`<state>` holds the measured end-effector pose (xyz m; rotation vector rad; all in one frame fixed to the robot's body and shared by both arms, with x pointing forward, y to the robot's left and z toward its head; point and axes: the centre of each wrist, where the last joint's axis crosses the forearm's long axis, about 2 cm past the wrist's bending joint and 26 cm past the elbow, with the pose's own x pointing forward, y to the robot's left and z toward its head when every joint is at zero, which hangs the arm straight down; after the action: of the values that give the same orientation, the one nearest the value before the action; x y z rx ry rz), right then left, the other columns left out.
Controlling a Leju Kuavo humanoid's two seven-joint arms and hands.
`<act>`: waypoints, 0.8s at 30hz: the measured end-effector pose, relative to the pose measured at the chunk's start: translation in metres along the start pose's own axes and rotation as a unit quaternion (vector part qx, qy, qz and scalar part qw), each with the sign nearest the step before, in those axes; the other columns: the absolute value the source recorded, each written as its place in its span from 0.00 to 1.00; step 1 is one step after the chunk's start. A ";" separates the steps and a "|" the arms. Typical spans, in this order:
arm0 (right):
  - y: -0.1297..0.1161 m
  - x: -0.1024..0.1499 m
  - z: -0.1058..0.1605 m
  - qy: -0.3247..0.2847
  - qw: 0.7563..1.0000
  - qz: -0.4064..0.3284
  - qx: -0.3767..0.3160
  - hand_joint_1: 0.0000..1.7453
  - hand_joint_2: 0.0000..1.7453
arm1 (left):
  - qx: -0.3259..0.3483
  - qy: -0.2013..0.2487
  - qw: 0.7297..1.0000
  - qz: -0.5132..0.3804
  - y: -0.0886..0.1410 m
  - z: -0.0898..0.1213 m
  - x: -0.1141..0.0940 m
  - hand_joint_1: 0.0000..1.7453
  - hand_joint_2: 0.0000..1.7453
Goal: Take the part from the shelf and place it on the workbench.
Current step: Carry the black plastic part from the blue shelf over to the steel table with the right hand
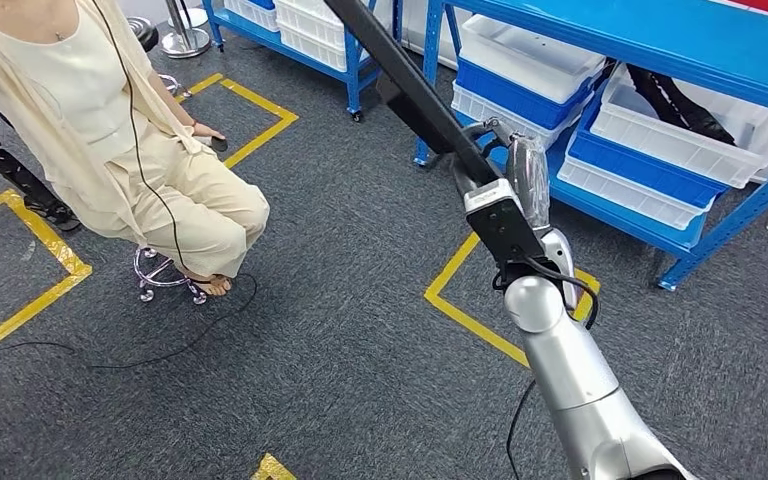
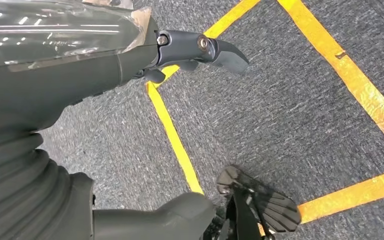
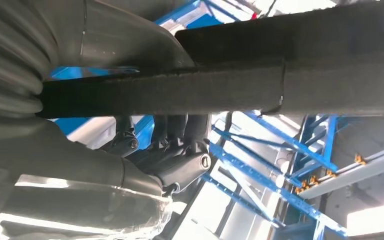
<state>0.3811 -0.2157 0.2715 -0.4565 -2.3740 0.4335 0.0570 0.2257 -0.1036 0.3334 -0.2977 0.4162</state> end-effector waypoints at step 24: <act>-0.013 0.001 0.006 0.009 1.000 0.002 -0.011 1.00 1.00 | 0.008 0.005 1.000 -0.004 -0.001 0.000 0.001 0.00 1.00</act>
<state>0.3739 -0.2282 0.2736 -0.4741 -2.3630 0.4038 0.0583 0.2255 -0.1032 0.3475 -0.2839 0.4123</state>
